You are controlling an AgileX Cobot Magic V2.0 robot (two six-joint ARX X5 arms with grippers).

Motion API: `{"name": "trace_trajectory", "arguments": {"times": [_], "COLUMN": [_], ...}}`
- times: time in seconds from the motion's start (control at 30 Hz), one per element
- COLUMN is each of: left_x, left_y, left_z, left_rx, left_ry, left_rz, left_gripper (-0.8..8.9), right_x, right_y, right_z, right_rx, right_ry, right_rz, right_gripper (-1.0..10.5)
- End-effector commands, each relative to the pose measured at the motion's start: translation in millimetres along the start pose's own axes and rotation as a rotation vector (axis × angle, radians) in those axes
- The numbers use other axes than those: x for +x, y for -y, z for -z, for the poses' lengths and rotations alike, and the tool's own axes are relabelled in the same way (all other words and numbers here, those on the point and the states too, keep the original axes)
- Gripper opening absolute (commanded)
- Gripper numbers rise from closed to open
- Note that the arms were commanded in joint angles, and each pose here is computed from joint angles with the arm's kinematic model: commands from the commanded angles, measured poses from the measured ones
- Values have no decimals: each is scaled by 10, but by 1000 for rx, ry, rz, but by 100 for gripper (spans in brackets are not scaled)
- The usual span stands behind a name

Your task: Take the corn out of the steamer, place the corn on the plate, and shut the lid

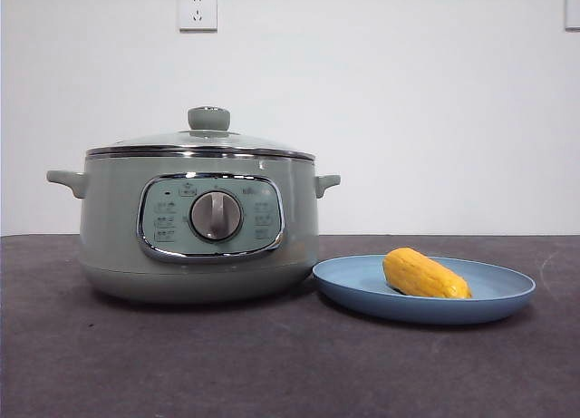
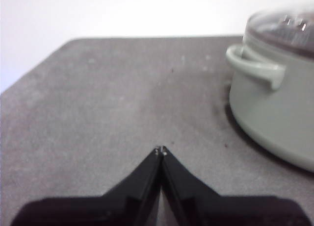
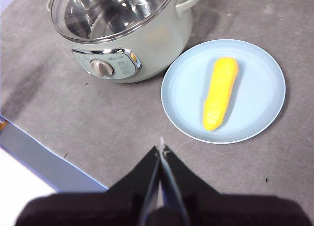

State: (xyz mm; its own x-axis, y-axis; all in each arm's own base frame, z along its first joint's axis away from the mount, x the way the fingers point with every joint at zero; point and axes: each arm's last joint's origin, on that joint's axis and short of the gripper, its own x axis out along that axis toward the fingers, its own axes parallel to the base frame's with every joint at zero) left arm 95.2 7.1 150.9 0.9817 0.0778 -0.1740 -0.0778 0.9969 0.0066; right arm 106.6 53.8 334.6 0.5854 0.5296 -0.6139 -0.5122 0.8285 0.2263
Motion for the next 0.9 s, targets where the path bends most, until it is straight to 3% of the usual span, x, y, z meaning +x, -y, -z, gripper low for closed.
{"name": "trace_trajectory", "arguments": {"times": [0.03, 0.9], "left_x": [13, 13], "left_y": [0, 1], "left_z": [49, 38], "left_rx": [-14, -29], "left_ry": [-16, -5], "left_rz": [3, 6], "left_gripper": [-4, -4], "right_x": [11, 10], "right_y": [3, 3], "right_z": [13, 13], "right_rx": [-3, -7], "right_ry": [-2, -1], "right_rz": [2, 2], "right_gripper": [1, 1]}}
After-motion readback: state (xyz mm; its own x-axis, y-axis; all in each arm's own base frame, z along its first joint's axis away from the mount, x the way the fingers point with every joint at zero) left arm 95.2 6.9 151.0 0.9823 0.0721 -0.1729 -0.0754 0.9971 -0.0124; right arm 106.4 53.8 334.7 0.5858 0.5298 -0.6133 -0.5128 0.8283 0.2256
